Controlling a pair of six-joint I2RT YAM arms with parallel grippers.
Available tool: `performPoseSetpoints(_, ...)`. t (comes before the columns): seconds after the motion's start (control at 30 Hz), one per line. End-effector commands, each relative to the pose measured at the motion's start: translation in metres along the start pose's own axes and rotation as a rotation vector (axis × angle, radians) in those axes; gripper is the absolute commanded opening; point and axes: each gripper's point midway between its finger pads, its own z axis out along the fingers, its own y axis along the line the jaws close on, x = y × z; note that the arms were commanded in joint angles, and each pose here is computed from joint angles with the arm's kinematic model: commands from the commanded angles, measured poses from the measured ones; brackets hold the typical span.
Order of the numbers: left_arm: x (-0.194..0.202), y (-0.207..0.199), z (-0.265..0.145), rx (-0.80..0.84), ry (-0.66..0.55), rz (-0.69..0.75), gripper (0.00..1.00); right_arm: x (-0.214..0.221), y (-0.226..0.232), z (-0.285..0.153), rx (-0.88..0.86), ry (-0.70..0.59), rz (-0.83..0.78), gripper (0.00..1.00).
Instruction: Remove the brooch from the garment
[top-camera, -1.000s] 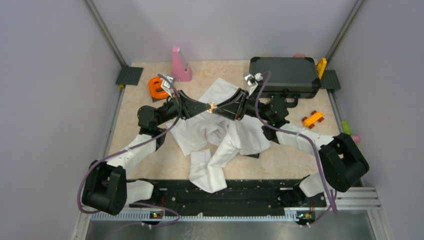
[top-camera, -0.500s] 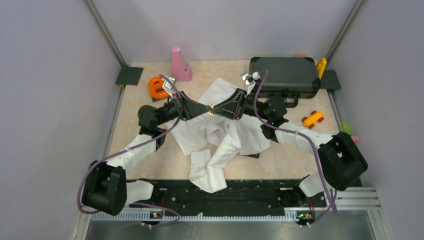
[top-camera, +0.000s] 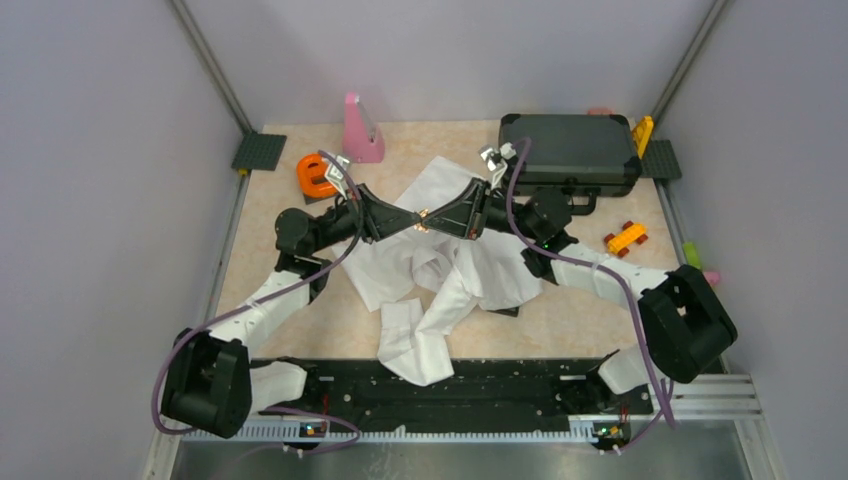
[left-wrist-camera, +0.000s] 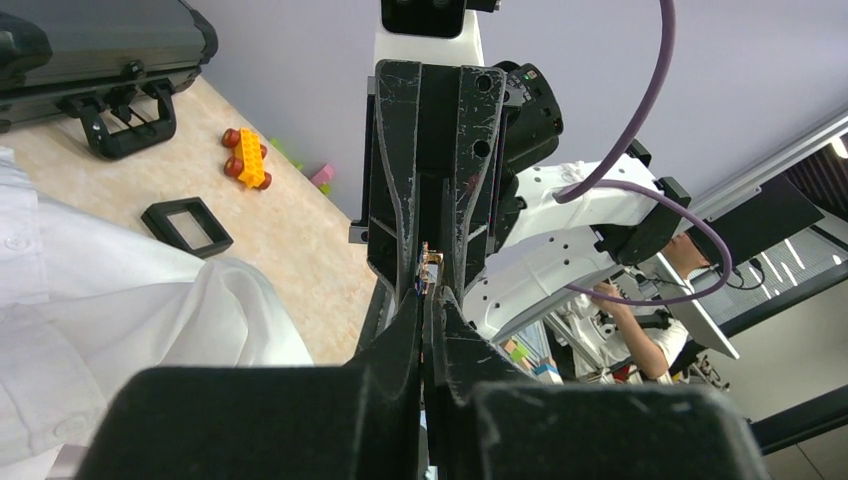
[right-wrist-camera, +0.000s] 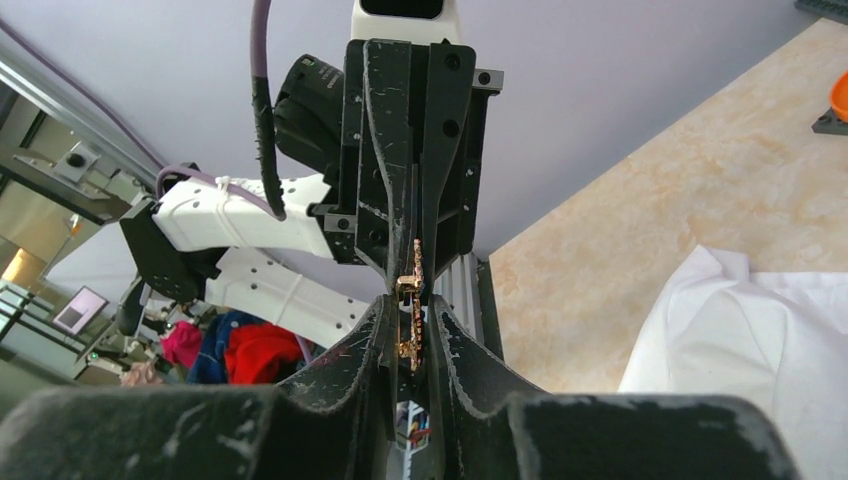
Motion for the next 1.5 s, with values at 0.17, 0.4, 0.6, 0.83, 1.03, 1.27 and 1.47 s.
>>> performPoseSetpoints(0.17,-0.001,-0.033,-0.001,0.079,0.000,0.162,0.00,-0.004,-0.004,0.009,0.065,0.037,-0.006,0.10)
performPoseSetpoints(0.4,0.000,-0.035,-0.001,0.084,0.006,0.177,0.00,0.004,-0.009,0.009,0.089,0.094,0.016,0.03)
performPoseSetpoints(0.6,0.001,-0.036,0.001,0.089,0.019,0.179,0.00,0.013,-0.012,0.008,0.102,0.162,0.035,0.03)
performPoseSetpoints(0.83,0.000,-0.043,-0.002,0.096,-0.008,0.247,0.00,0.011,-0.030,0.001,0.184,0.104,0.128,0.00)
performPoseSetpoints(1.03,-0.002,-0.044,-0.006,0.081,-0.049,0.292,0.00,-0.001,-0.038,-0.007,0.209,0.000,0.159,0.00)
performPoseSetpoints(1.27,-0.003,-0.039,-0.005,0.063,-0.051,0.283,0.00,-0.015,-0.029,-0.011,0.188,-0.078,0.119,0.03)
performPoseSetpoints(1.47,-0.004,-0.032,-0.005,0.039,-0.071,0.279,0.00,-0.020,-0.030,-0.015,0.207,-0.103,0.096,0.08)
